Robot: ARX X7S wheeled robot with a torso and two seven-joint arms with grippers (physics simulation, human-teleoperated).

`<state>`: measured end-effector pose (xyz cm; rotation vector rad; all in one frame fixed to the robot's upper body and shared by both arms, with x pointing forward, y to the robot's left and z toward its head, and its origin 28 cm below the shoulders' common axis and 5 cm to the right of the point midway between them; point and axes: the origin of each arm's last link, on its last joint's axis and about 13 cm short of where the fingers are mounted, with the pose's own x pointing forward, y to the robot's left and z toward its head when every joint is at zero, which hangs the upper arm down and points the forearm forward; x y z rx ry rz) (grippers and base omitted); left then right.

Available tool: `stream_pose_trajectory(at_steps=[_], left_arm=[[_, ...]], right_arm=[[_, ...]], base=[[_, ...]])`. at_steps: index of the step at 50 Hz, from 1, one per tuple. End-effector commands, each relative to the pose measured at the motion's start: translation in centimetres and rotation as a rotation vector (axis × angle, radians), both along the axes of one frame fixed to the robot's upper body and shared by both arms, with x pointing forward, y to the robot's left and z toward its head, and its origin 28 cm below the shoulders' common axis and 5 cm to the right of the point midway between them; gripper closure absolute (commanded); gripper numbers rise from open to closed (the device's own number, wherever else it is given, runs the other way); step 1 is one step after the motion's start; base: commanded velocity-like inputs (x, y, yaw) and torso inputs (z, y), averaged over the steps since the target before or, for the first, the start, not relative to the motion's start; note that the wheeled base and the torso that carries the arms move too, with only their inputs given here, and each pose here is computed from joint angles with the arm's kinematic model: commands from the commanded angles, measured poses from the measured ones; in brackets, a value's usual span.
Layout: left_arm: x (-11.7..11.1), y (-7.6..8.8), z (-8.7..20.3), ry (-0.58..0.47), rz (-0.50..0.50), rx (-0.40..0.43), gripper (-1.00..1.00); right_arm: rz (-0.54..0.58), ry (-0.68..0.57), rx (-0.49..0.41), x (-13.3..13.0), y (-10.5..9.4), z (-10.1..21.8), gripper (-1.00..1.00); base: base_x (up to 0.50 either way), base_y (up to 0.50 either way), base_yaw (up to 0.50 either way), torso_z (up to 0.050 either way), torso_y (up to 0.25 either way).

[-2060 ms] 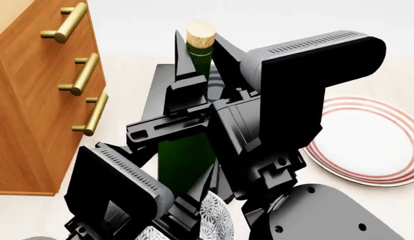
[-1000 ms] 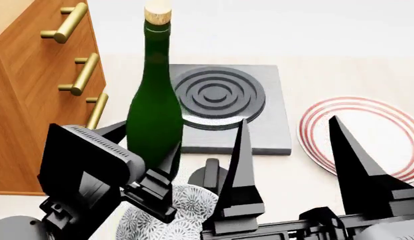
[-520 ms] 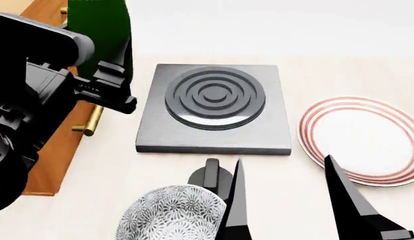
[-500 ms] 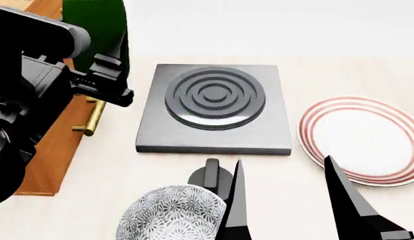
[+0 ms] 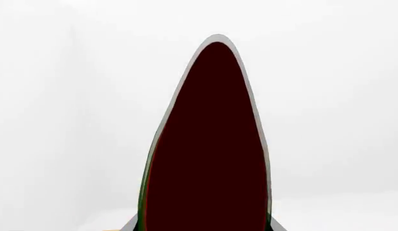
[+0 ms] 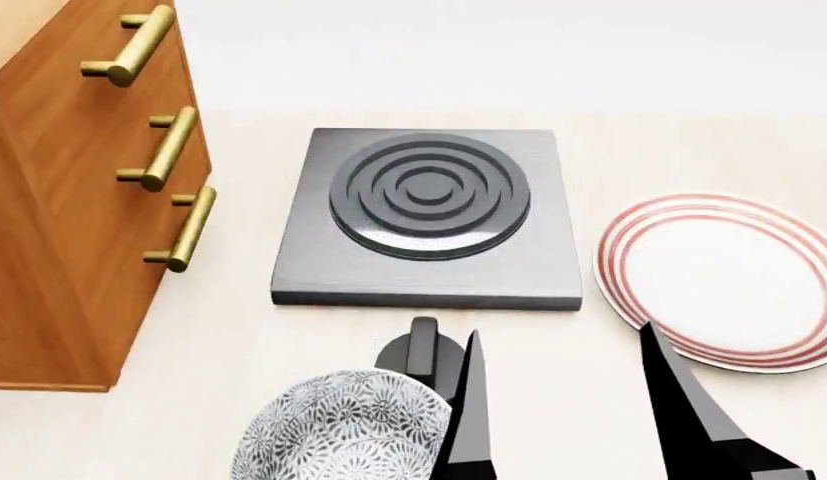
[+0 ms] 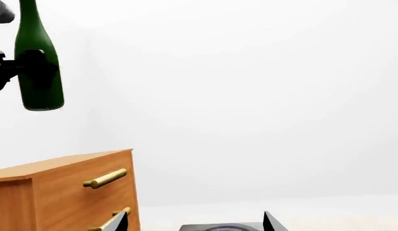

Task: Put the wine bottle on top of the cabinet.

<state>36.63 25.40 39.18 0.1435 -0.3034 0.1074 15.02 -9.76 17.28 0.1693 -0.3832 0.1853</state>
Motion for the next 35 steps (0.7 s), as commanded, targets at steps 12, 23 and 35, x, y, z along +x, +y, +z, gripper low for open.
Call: stream_pose_trajectory(at_steps=[12,23,35], left_arm=[[1.2,3.8,6.5,-0.039,0.211,-0.09,1.0],[2.0,3.7,3.8,0.088,0.056,-0.157,1.0],[2.3,4.4,1.7,0.176,0.051,-0.191,1.0]], right_arm=[[0.033,0.01,0.01,0.1,0.3,-0.1,-1.0],[0.048,0.009,-0.001,0.0,0.5,-0.1,-1.0],[0.056,0.01,-0.005,-0.2,0.6,-0.2,-1.0]], base=[[0.0,0.0,0.0,0.0,0.001],[0.0,0.0,0.0,0.0,0.001],[0.0,0.0,0.0,0.001,0.001]])
